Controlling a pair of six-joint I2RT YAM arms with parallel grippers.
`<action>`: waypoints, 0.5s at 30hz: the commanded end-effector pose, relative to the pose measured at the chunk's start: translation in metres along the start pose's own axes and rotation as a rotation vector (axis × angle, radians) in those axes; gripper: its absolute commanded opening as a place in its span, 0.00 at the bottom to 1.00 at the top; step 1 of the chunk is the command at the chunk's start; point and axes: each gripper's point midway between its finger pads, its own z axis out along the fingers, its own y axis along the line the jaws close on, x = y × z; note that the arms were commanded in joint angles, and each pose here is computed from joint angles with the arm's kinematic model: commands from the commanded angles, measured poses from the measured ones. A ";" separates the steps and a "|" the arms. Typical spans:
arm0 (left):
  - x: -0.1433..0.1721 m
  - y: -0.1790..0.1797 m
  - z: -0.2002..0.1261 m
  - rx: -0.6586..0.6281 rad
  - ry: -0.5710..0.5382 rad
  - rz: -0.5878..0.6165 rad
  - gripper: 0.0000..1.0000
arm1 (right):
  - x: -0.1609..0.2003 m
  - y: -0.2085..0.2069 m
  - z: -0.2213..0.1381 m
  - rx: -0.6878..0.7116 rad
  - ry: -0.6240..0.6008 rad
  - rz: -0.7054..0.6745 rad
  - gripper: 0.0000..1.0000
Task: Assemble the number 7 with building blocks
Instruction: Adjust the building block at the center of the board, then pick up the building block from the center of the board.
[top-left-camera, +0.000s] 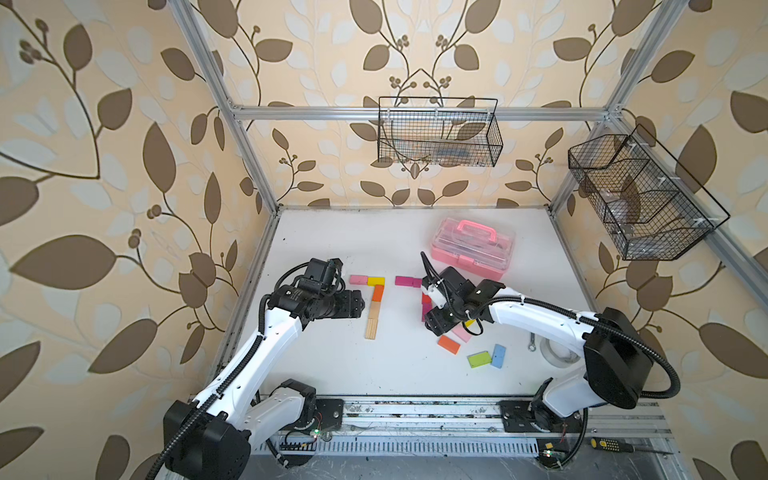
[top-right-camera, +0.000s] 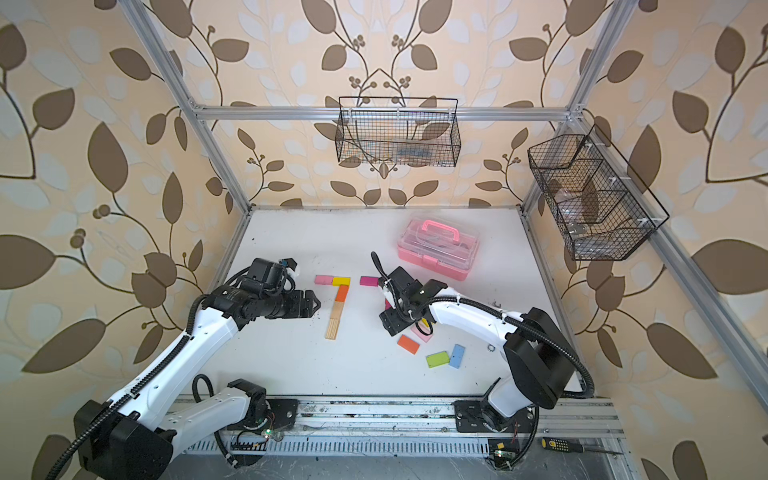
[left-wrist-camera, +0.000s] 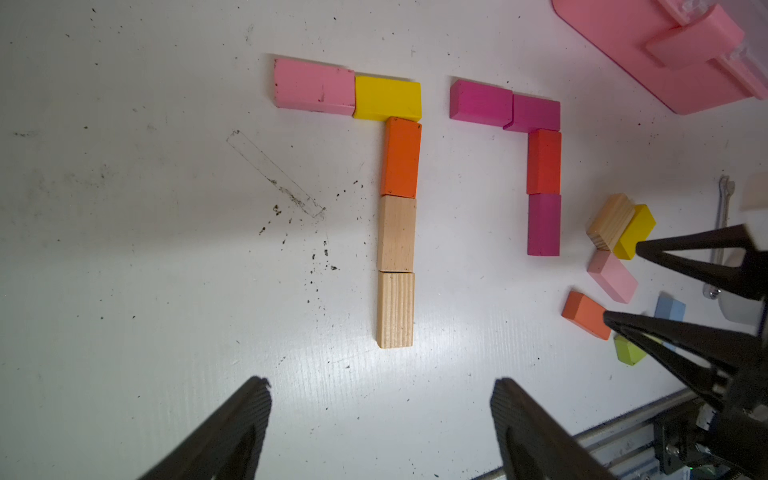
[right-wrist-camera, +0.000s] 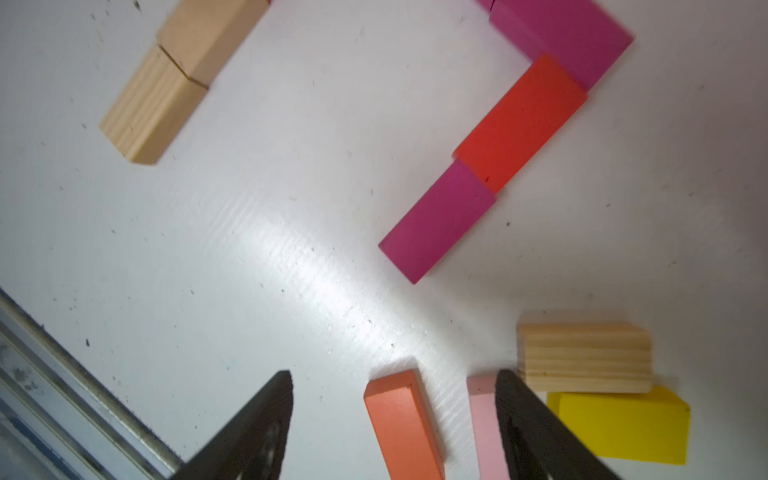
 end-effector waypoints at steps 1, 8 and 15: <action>-0.001 -0.001 0.001 0.024 -0.009 0.006 0.86 | 0.039 0.005 0.016 -0.036 0.143 -0.046 0.75; -0.001 -0.003 0.000 0.031 -0.008 0.005 0.86 | 0.052 0.004 0.025 -0.017 0.185 -0.032 0.72; -0.001 -0.005 0.000 0.044 -0.008 0.009 0.87 | 0.067 0.006 0.034 -0.003 0.250 -0.018 0.64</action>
